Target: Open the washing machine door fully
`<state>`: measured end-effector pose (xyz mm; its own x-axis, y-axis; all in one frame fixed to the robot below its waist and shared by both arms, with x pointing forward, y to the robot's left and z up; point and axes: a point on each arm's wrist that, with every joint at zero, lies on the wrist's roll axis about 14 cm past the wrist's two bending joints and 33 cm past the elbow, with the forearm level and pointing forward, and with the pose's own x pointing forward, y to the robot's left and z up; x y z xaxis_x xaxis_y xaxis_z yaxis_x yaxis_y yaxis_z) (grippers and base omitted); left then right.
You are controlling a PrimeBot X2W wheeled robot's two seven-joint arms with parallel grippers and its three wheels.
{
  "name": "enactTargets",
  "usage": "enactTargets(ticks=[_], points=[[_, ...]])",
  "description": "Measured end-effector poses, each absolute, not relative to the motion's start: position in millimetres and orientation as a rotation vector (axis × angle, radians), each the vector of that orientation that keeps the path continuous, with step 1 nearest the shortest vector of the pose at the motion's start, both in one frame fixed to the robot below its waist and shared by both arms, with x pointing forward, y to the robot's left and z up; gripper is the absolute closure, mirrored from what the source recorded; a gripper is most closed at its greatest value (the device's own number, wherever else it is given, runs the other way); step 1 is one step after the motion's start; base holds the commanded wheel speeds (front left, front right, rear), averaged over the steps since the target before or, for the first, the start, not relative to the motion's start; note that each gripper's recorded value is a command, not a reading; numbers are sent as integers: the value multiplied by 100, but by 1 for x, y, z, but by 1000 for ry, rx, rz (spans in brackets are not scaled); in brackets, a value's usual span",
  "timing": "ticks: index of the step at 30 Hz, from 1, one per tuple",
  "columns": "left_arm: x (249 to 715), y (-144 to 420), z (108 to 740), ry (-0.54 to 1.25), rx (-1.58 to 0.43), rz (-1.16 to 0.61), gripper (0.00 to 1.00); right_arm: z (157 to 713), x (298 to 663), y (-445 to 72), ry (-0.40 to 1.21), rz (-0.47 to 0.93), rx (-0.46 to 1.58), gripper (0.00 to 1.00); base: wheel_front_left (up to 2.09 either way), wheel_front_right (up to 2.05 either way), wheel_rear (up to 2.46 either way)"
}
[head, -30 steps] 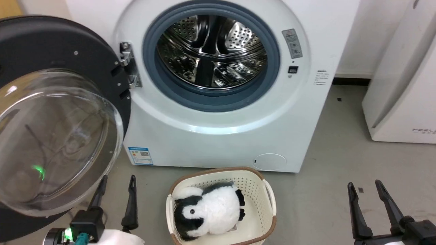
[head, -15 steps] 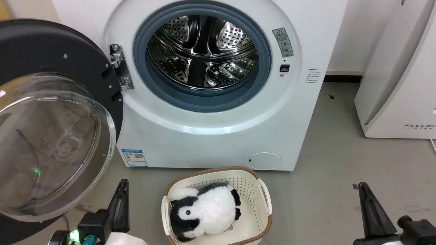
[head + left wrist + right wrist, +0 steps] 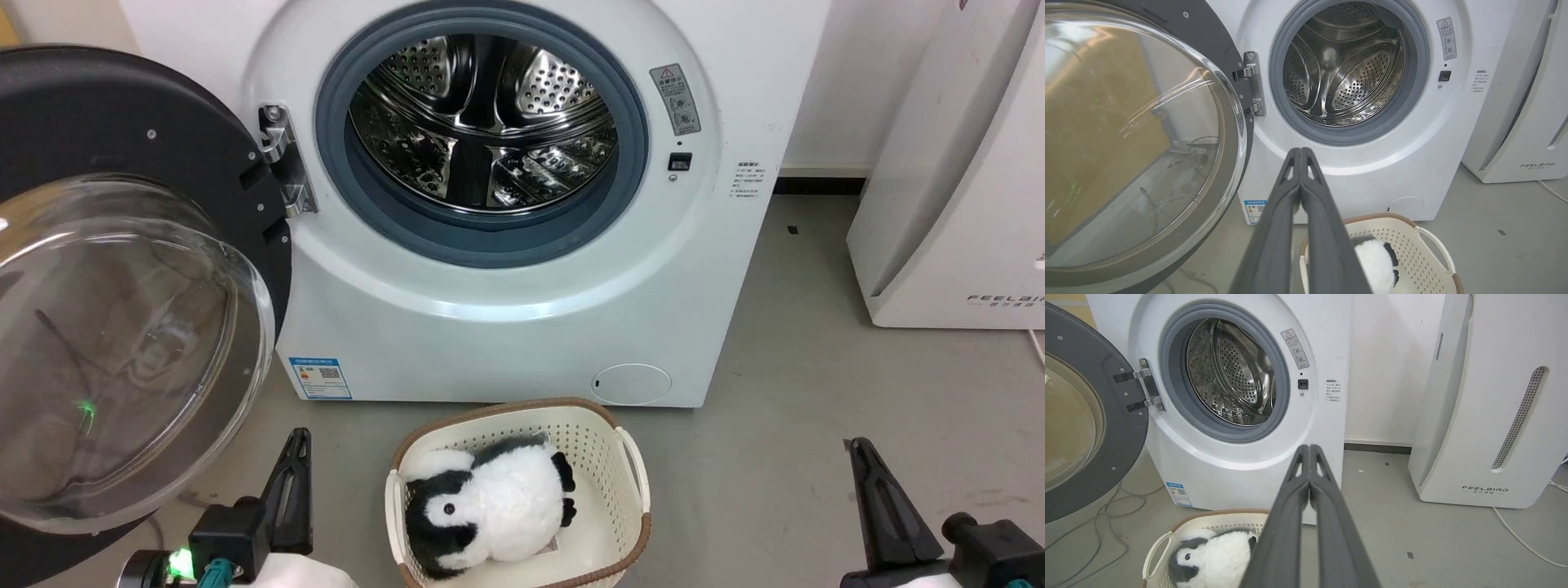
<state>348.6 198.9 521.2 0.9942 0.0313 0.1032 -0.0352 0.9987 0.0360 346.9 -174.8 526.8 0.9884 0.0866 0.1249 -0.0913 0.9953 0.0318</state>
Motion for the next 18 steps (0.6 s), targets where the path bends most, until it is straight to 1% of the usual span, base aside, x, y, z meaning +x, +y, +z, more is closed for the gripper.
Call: enactTargets(ticks=[18], points=[[352,196,520,-77,39,32,100,526,351,-173,-96,96,26,100,0,0,0]])
